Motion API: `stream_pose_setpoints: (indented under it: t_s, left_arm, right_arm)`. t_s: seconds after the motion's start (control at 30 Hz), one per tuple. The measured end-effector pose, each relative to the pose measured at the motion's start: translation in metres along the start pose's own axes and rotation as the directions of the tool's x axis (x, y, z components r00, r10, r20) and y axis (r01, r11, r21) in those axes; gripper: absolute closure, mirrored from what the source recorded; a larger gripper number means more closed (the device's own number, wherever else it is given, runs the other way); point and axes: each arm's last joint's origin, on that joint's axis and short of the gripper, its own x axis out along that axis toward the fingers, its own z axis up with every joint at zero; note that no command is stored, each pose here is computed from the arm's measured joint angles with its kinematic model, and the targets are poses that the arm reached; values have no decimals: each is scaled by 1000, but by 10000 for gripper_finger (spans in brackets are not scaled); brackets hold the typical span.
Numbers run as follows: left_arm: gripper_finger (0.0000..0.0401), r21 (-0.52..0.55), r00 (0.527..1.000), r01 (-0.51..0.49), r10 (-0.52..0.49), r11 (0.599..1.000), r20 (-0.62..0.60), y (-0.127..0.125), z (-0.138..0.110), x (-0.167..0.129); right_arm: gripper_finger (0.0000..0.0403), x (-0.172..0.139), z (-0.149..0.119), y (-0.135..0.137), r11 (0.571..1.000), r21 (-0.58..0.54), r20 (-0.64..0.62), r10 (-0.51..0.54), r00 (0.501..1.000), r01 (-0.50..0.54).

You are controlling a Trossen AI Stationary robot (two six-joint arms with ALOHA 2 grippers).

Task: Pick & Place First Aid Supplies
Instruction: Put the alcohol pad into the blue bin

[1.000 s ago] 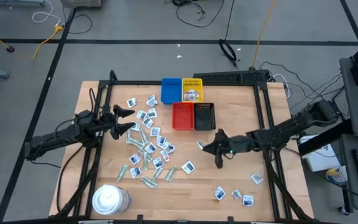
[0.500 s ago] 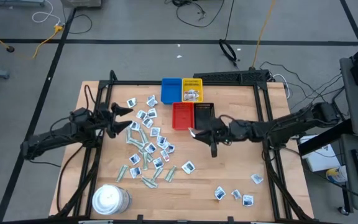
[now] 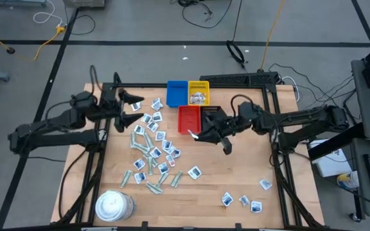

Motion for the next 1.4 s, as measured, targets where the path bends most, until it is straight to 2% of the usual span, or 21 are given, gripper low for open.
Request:
stream_pose_setpoints:
  t_s: [0.1, 0.37, 0.47, 0.7, 0.9, 1.13, 1.27, 1.4]
  left_arm:
    - [11, 14, 999, 46, -46, 999, -27, -2, 14, 19]
    - [11, 51, 976, 216, -213, 975, -53, -14, 36, 66]
    - [11, 58, 961, 276, -274, 959, -41, -21, 42, 84]
    - [11, 45, 939, 340, -337, 939, -69, -30, 45, 121]
    - [11, 42, 898, 432, -425, 901, -113, -43, 42, 148]
    - [12, 26, 886, 449, -442, 893, -142, -52, 32, 162]
    - [48, 35, 881, 460, -452, 887, -142, -58, 31, 161]
    - [133, 48, 884, 457, -447, 888, -140, -63, 30, 161]
  right_arm:
    - [403, 0, 19, 5, 998, -39, 33, 59, 998, -57]
    - [403, 3, 46, 3, 993, -71, 69, 97, 993, -92]
    - [403, 5, 46, -1, 991, -61, 52, 122, 991, -119]
    - [403, 10, 40, -6, 987, -11, 3, 158, 987, -158]
    - [403, 15, 33, -13, 990, 3, -22, 141, 990, -140]
    - [403, 15, 32, -18, 994, 14, -17, 106, 994, -106]
    - [403, 15, 33, -17, 994, 10, -13, 109, 994, -109]
    - [403, 15, 32, -18, 994, 18, -23, 104, 994, -103]
